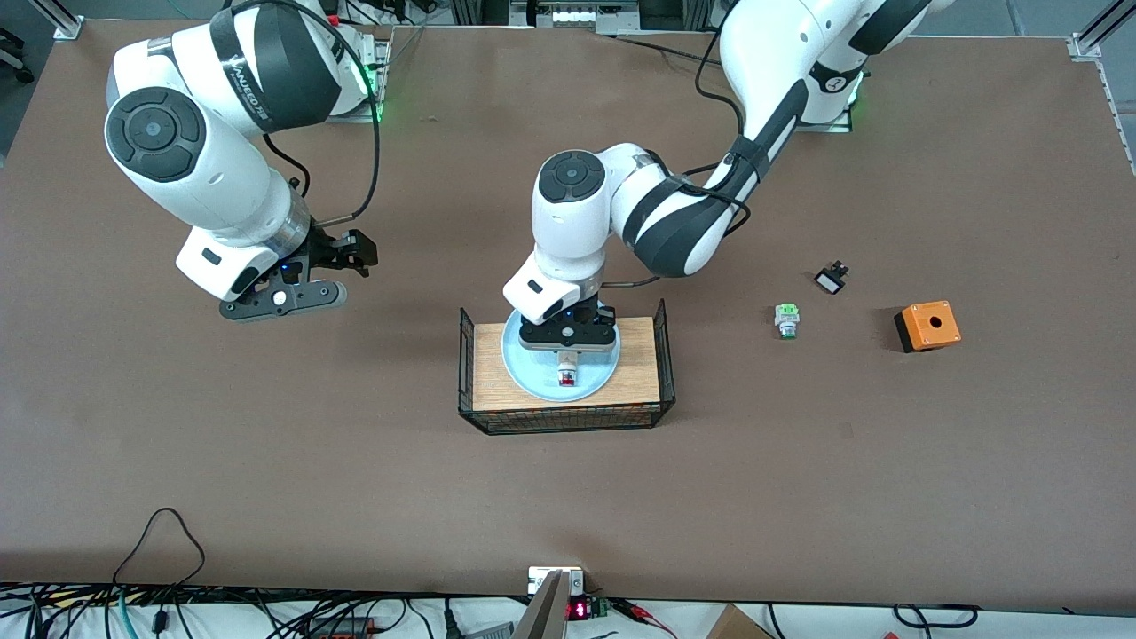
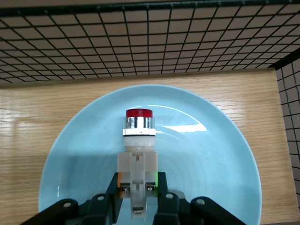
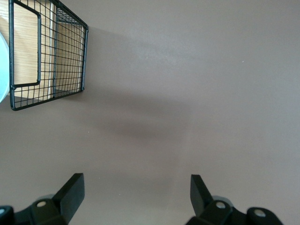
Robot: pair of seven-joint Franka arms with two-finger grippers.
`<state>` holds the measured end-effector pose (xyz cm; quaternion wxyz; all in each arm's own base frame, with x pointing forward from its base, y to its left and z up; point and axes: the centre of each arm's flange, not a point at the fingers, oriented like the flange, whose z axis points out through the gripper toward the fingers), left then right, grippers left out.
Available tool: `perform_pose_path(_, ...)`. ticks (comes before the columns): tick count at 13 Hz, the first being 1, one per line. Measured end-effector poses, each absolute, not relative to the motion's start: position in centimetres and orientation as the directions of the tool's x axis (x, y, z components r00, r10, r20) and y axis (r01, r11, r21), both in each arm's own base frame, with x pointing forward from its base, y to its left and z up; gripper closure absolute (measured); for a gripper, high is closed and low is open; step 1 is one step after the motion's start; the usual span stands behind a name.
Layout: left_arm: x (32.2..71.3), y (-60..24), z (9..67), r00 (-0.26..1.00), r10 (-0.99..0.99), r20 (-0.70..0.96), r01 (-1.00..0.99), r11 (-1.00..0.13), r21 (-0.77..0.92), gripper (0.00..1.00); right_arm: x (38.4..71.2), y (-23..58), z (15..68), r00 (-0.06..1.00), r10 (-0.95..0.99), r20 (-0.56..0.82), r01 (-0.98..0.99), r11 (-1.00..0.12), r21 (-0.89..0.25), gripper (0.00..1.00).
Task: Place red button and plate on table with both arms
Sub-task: 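Lower the left gripper and grasp the red-capped button, then lift the button with the left gripper while the right gripper nears the plate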
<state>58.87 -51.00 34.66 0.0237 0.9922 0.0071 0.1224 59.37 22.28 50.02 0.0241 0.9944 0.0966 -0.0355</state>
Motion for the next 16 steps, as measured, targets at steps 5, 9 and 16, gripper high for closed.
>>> perform_pose_path(5,58.5,-49.6,41.9,0.968,0.045,0.246,0.044,-0.999,0.01,0.67,59.1,22.6,49.6,0.977,0.196,-0.084,0.2,-0.979,0.042,0.0)
perform_pose_path(9,59.0,-43.1,48.8,0.976,0.109,0.19,0.129,-0.987,-0.094,0.67,57.3,26.5,49.2,0.961,0.262,-0.092,0.267,-0.963,0.042,0.0)
perform_pose_path(16,68.0,-21.1,44.1,0.998,0.006,-0.065,-0.002,-0.993,-0.122,0.67,52.6,35.7,49.1,0.924,0.376,-0.062,0.38,-0.922,0.071,0.0)
